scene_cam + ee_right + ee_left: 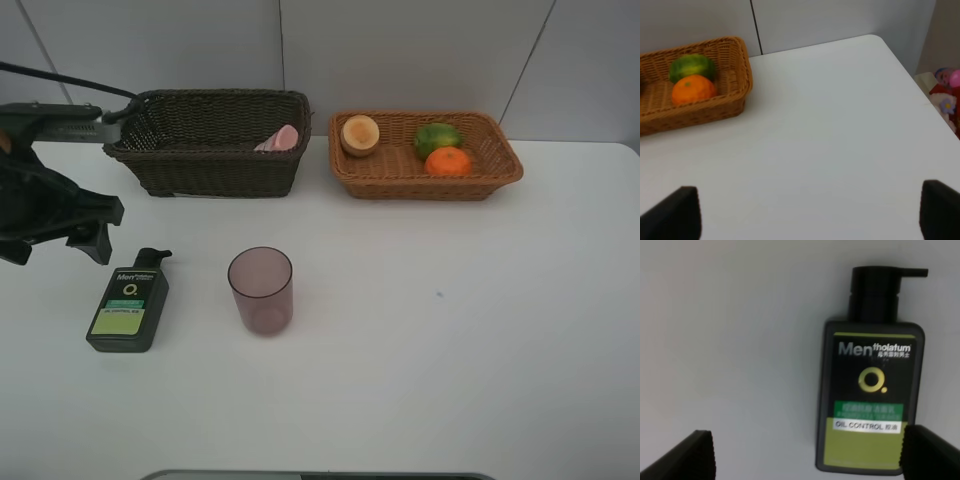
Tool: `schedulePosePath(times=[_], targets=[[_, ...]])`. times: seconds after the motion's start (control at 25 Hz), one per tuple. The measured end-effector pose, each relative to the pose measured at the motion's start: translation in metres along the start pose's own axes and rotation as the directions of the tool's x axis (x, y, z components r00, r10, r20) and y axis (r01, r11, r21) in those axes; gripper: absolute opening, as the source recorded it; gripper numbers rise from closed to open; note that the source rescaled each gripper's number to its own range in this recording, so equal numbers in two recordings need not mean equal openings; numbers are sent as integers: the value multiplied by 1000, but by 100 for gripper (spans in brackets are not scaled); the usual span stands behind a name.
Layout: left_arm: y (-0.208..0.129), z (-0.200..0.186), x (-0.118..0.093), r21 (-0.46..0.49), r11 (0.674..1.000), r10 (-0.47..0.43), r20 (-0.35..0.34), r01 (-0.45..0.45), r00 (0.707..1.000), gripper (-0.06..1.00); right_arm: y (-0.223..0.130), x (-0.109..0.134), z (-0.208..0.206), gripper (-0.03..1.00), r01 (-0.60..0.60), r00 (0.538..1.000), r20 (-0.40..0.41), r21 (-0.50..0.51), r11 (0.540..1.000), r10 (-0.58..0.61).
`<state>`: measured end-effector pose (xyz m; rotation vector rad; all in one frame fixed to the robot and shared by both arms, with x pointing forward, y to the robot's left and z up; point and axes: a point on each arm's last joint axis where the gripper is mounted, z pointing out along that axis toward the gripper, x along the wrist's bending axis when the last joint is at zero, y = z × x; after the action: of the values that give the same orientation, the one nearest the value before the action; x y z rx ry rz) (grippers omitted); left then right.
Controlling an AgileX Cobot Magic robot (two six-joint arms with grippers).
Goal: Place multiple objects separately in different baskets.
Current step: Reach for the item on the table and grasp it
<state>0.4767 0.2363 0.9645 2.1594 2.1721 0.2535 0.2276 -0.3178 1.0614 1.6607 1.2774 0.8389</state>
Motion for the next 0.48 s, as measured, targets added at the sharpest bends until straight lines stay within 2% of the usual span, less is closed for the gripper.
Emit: schedulePosePath(times=[0.16, 0.48], targets=[[3, 20, -20, 9, 1000, 3, 13, -3, 1000, 96, 0, 0, 0, 91, 0, 1000, 0, -1, 1000, 0], [8, 39, -27, 18, 999, -52, 21, 51, 998, 96, 0, 0, 0, 91, 0, 1000, 0, -1, 1000, 0]])
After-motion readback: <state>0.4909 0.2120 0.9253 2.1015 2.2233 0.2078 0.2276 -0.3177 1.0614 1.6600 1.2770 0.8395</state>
